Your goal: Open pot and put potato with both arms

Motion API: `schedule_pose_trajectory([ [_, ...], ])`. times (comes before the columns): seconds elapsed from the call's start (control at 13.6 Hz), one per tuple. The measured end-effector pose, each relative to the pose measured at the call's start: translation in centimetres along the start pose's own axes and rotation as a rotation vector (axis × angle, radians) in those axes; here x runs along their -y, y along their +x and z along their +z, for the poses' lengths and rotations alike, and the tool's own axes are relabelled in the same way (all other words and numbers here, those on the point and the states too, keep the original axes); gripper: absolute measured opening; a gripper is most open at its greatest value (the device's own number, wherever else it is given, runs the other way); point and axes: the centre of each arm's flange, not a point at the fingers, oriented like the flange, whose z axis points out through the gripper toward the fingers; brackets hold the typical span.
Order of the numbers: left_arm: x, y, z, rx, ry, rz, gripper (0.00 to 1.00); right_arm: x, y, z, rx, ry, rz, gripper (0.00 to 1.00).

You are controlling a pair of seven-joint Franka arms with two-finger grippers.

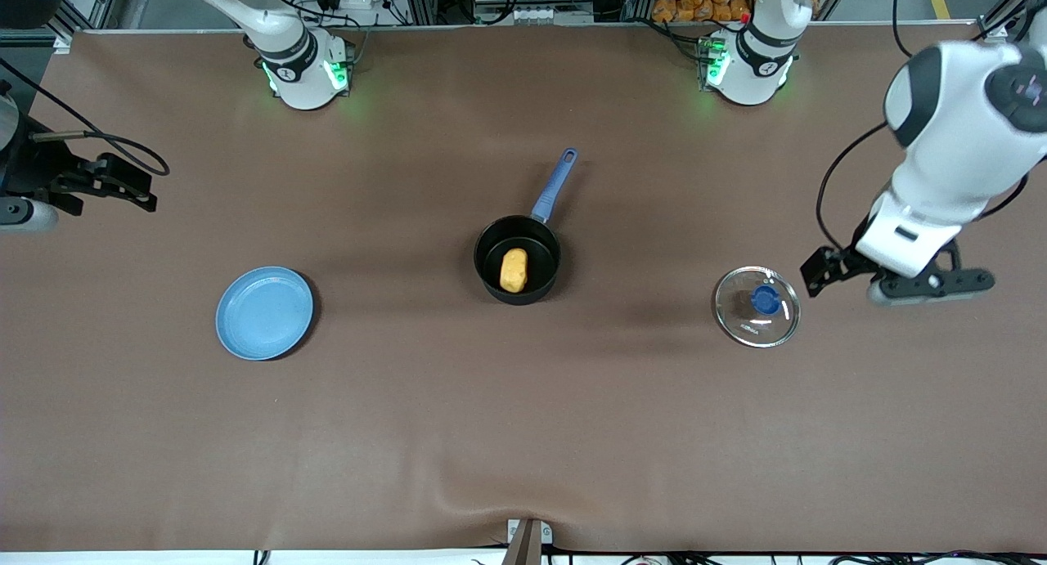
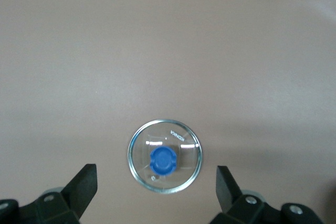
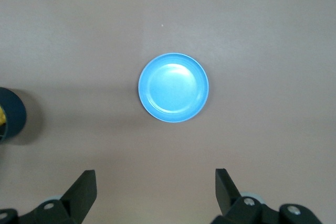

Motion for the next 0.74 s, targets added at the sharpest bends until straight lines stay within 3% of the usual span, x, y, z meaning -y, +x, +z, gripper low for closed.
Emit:
schedule_pose_trajectory([
  [0.37,0.1,-2.5,-5.4,0.040,0.017,0.012,1.00,-0.2,-0.3,0.0,-0.009,-0.005,-0.001,1.00],
  [0.74,0.6,-2.8,-11.8,0.094,-0.015,-0.006,1.00,0.0,-1.8,0.3,-0.021,-0.007,-0.004,1.00],
])
